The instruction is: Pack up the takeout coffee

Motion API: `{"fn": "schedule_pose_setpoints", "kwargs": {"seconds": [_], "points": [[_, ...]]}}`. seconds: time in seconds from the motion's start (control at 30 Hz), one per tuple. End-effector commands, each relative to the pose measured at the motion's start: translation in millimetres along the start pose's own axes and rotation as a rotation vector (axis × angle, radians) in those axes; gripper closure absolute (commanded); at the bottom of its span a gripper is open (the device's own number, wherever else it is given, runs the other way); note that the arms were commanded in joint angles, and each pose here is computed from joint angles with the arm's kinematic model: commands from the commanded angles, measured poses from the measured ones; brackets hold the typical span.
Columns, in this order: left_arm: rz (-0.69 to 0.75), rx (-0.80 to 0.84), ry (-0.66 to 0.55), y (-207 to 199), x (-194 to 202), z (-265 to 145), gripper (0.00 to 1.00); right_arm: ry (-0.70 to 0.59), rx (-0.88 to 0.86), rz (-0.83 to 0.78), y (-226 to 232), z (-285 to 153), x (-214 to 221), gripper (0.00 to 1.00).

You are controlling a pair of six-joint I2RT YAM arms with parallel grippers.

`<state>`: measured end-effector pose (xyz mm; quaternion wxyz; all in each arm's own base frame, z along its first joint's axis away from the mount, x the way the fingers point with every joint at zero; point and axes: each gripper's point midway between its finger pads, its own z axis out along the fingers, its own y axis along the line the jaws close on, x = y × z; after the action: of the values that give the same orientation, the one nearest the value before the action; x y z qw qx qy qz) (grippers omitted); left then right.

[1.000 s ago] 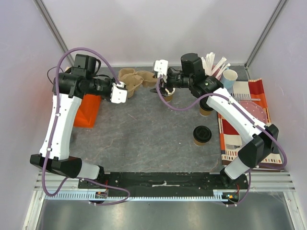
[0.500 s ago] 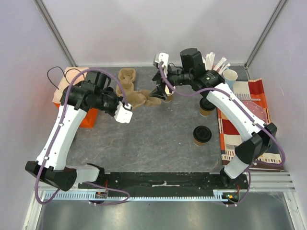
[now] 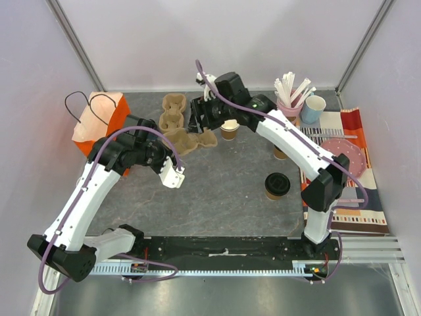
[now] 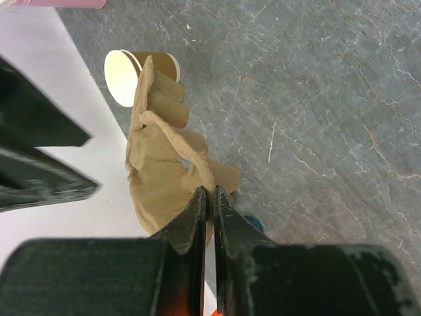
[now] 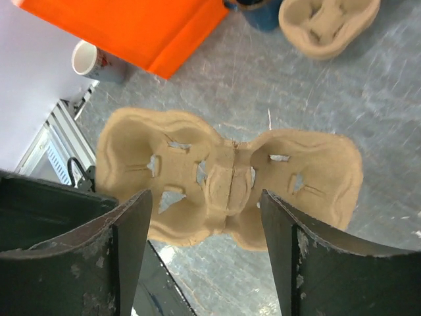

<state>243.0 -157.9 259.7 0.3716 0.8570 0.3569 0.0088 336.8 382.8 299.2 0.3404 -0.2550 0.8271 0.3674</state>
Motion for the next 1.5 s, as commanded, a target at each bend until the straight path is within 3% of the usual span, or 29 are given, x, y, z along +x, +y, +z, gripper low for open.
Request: {"fn": "schedule_pose_setpoints", "kwargs": {"seconds": [0.0, 0.23, 0.47, 0.7, 0.93, 1.03, 1.07, 1.2, 1.33, 1.47], "points": [[0.085, -0.062, 0.013, 15, -2, -5, 0.98, 0.047, 0.036, 0.100, -1, 14, 11, 0.25], [0.088, -0.066, 0.009, 16, -4, -6, 0.98, 0.103, 0.047, 0.110, -13, 37, 33, 0.32], [0.100, -0.065, 0.003, 16, -7, -5, 0.98, 0.093, -0.016, 0.114, -5, 48, 27, 0.53], [0.106, -0.057, 0.003, 16, -6, -2, 0.98, 0.125, -0.026, 0.122, -6, 52, 38, 0.59], [0.097, -0.053, 0.010, 15, -4, -1, 0.98, 0.126, -0.034, 0.120, -4, 52, 39, 0.82], [0.079, -0.077, 0.022, 18, -2, -2, 0.98, 0.117, -0.014, 0.106, -8, 49, 37, 0.85], [0.081, -0.091, 0.029, 20, -1, -2, 0.93, 0.112, -0.009, 0.102, -8, 48, 36, 0.85], [0.078, -0.091, 0.031, 18, -2, -4, 0.98, 0.112, -0.013, 0.094, -8, 47, 35, 0.80], [0.056, -0.084, 0.025, 16, -3, -4, 0.98, 0.108, -0.055, 0.034, -2, 42, 32, 0.43], [0.035, -0.047, 0.030, 8, -1, -4, 0.98, 0.049, -0.091, -0.062, -9, 14, 12, 0.31]]}}
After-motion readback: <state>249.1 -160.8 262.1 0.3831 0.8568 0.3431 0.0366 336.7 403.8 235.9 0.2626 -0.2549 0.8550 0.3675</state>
